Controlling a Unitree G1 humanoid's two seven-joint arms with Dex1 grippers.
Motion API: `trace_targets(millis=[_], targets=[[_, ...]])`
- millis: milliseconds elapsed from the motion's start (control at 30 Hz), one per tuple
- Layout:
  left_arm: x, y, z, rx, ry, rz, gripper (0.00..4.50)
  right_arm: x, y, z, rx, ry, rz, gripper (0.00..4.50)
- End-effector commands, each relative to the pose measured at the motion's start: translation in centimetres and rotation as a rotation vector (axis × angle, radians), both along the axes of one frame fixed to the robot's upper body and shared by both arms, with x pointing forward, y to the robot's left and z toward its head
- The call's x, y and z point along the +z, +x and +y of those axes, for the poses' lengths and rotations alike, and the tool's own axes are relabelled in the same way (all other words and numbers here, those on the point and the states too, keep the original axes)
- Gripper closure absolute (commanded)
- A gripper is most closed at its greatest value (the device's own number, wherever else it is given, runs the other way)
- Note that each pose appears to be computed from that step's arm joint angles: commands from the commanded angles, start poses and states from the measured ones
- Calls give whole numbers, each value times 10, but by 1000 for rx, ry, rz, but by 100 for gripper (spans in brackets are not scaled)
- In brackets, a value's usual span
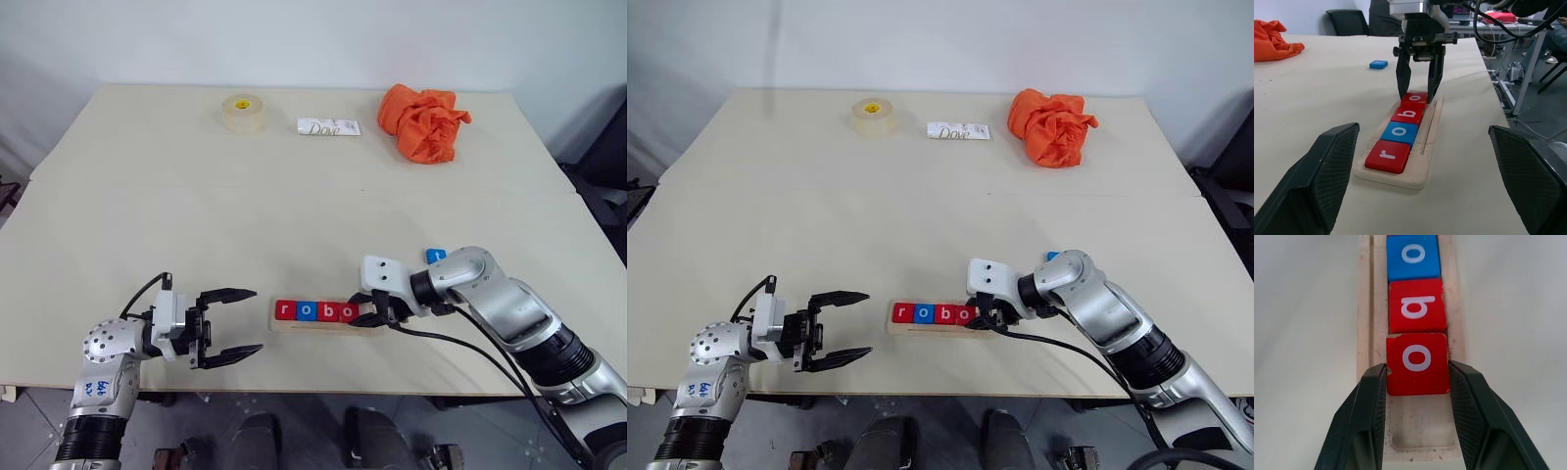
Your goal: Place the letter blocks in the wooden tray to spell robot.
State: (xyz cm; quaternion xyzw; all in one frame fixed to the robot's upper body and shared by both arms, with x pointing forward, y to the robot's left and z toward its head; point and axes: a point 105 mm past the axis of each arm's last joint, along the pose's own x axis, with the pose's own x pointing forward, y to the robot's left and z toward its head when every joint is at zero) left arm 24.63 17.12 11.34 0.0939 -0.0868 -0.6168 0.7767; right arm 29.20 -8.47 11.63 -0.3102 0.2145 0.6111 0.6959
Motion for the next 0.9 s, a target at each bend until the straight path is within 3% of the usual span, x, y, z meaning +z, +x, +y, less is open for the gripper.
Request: trace_targets(millis=[33,900], targets=[[9,-3,5,8,0,-42,0,5,3,3,17,-6,-41,305],[14,6,-1,7,-9,-57,0,9,7,8,13,-20,-100,305]])
